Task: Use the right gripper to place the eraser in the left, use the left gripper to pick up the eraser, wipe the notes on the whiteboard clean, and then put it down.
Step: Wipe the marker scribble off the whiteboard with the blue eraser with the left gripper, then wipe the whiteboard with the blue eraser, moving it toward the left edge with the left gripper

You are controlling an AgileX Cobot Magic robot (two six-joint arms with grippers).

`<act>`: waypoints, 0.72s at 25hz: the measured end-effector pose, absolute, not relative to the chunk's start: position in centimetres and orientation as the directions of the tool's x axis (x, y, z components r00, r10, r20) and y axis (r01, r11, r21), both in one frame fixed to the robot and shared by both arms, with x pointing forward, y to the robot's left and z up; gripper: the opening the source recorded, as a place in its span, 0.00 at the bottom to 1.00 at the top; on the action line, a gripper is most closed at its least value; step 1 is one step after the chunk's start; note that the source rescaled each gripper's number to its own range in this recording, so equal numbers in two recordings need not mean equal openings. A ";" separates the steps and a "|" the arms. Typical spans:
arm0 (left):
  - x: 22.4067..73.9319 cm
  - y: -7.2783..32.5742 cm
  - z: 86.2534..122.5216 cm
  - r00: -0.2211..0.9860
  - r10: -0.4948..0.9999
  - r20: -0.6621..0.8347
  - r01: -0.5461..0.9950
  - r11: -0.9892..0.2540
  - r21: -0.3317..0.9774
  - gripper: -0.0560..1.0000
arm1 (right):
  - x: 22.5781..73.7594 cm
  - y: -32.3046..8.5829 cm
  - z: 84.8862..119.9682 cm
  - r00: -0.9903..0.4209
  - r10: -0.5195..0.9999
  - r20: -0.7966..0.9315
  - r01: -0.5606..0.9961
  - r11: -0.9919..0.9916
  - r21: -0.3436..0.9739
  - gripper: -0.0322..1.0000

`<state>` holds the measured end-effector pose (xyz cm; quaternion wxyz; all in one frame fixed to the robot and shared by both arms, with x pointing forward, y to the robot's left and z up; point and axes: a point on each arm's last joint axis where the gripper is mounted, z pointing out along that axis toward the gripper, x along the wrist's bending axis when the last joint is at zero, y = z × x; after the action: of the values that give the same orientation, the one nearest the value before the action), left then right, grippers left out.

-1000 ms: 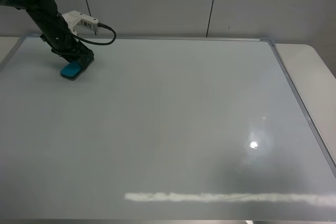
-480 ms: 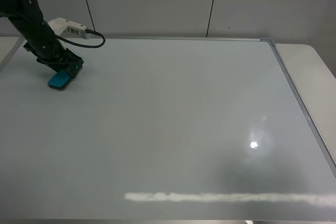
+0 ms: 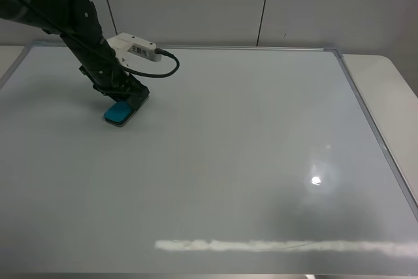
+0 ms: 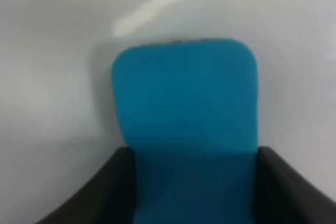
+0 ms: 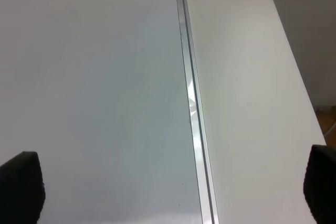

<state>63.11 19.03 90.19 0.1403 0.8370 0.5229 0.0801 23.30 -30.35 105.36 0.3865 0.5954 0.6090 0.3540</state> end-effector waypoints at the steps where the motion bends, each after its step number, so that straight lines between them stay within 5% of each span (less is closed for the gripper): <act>1: 62.5 17.8 90.6 0.442 0.897 -0.033 0.856 -0.410 0.316 0.08 | 23.3 -30.3 105.4 0.008 0.999 -0.049 0.452 0.040 0.891 0.99; 10: 60.6 21.5 97.5 0.352 0.931 0.101 0.877 -0.366 0.312 0.08 | 23.3 -30.3 105.4 0.008 0.999 -0.049 0.452 0.040 0.891 0.99; 18: 55.3 29.3 96.8 0.167 0.980 0.110 0.941 -0.192 0.278 0.08 | 23.3 -30.3 105.4 0.008 0.999 -0.049 0.451 0.040 0.892 0.99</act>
<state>55.34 29.34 96.79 0.0724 0.7604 0.6316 0.1327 23.30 -30.35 105.37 0.3867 0.5952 0.6088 0.3542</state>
